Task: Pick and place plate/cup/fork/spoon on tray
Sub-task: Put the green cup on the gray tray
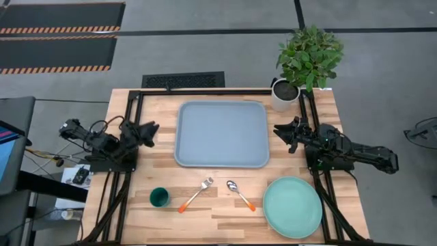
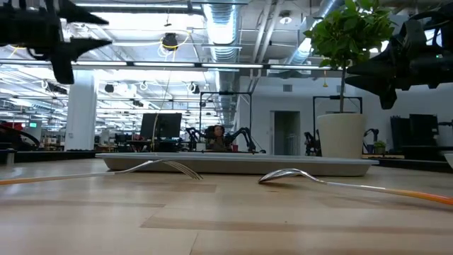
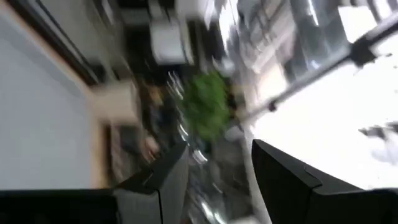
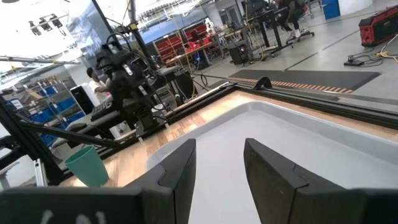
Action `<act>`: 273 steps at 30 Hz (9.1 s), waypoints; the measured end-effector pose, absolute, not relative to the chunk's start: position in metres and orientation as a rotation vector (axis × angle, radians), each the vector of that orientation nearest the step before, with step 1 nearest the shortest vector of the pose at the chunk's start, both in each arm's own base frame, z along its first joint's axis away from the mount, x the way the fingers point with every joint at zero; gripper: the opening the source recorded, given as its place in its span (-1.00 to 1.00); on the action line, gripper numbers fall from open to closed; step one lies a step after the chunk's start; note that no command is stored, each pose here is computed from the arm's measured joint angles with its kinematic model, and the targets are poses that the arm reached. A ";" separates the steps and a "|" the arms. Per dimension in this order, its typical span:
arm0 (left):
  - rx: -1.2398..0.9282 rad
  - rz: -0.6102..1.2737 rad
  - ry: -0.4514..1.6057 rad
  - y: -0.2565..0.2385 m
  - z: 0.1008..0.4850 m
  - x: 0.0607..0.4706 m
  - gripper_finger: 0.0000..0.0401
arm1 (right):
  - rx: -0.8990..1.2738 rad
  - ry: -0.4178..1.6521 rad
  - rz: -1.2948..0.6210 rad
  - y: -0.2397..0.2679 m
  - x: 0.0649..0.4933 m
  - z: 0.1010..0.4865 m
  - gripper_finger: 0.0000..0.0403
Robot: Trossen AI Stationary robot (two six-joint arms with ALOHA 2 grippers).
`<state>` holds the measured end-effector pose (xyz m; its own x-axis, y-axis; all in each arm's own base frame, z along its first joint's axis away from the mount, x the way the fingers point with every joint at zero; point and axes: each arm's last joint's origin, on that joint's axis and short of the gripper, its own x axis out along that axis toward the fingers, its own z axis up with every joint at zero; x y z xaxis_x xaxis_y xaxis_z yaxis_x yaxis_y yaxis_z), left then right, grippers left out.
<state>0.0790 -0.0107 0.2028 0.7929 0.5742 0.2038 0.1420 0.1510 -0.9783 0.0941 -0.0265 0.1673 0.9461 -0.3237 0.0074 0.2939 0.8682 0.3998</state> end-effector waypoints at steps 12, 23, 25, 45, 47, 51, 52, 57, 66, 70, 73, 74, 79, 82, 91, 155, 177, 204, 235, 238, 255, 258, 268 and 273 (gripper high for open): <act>-1.203 0.613 -0.585 -0.008 0.190 0.079 -0.17 | 0.406 -0.080 -0.323 -0.026 0.094 0.168 -0.20; -1.166 0.598 -0.549 -0.009 0.189 0.080 -0.17 | 0.837 -0.160 -0.250 -0.024 0.095 0.170 -0.20; -1.156 0.586 -0.520 -0.010 0.186 0.081 -0.17 | 0.851 -0.161 -0.249 -0.024 0.095 0.170 -0.20; -1.060 0.588 -0.373 -0.012 0.171 0.084 -0.17 | 0.850 -0.155 -0.250 -0.024 0.095 0.170 -0.20; -1.112 0.626 -0.434 -0.011 0.173 0.083 -0.17 | 0.850 -0.156 -0.250 -0.024 0.095 0.170 -0.20; -1.215 0.549 -0.522 -0.011 0.185 0.082 -0.17 | 0.850 -0.156 -0.250 -0.024 0.095 0.170 -0.20; -1.233 0.507 -0.540 -0.011 0.190 0.082 -0.17 | 0.849 -0.155 -0.250 -0.024 0.095 0.170 -0.20; -1.219 0.271 -0.656 -0.009 0.220 0.074 -0.17 | 0.810 -0.160 -0.274 -0.025 0.095 0.170 -0.20; -1.044 0.184 -0.607 -0.009 0.295 0.067 -0.17 | 0.794 -0.168 -0.297 -0.025 0.094 0.170 -0.20; -0.948 0.207 -0.459 -0.014 0.327 0.077 -0.17 | 0.794 -0.167 -0.296 -0.025 0.094 0.170 -0.20; -0.909 0.217 -0.318 -0.020 0.346 0.087 -0.17 | 0.795 -0.163 -0.288 -0.025 0.094 0.170 -0.20; -0.910 0.210 -0.264 -0.022 0.351 0.090 -0.17 | 0.800 -0.162 -0.285 -0.025 0.094 0.170 -0.20; -0.954 0.124 0.062 -0.035 0.369 0.105 -0.17 | 0.810 -0.152 -0.285 -0.025 0.094 0.169 -0.20; -0.961 0.065 0.232 -0.044 0.375 0.116 -0.17 | 0.811 -0.140 -0.290 -0.025 0.094 0.168 -0.20; -0.909 -0.109 0.721 -0.078 0.350 0.156 -0.17 | 0.807 -0.137 -0.291 -0.025 0.094 0.168 -0.20; -0.493 0.256 1.271 -0.142 0.212 0.154 -0.43 | 0.780 -0.129 -0.291 -0.025 0.095 0.167 -0.20; -0.726 0.419 1.197 -0.125 0.233 0.177 -1.00 | 0.778 -0.129 -0.291 -0.025 0.095 0.167 -0.20; -0.835 0.872 1.018 0.020 0.275 0.214 -1.00 | 0.779 -0.125 -0.294 -0.025 0.095 0.167 -0.20; -0.737 0.977 0.967 0.192 0.260 0.240 -1.00 | 0.863 -0.047 -0.342 -0.026 0.101 0.159 -0.20; -0.752 0.960 1.006 0.203 0.250 0.242 -1.00 | 0.863 -0.047 -0.342 -0.026 0.101 0.159 -0.20; -0.764 0.948 1.083 0.226 0.224 0.240 -1.00 | 0.862 -0.047 -0.342 -0.026 0.101 0.159 -0.20; -0.771 0.942 1.104 0.228 0.218 0.242 -1.00 | 0.862 -0.047 -0.342 -0.026 0.101 0.159 -0.20; -0.758 0.936 1.109 0.231 0.219 0.245 -1.00 | 0.863 -0.048 -0.342 -0.026 0.101 0.159 -0.20; -0.728 0.955 1.106 0.233 0.223 0.246 -1.00 | 0.863 -0.048 -0.342 -0.026 0.101 0.159 -0.20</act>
<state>0.2461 0.2332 0.2228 0.1493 0.2634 -0.9531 -0.9045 0.4258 -0.0240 0.1007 -0.0264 0.1589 0.9445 -0.3142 -0.0962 0.2759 0.5993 0.7514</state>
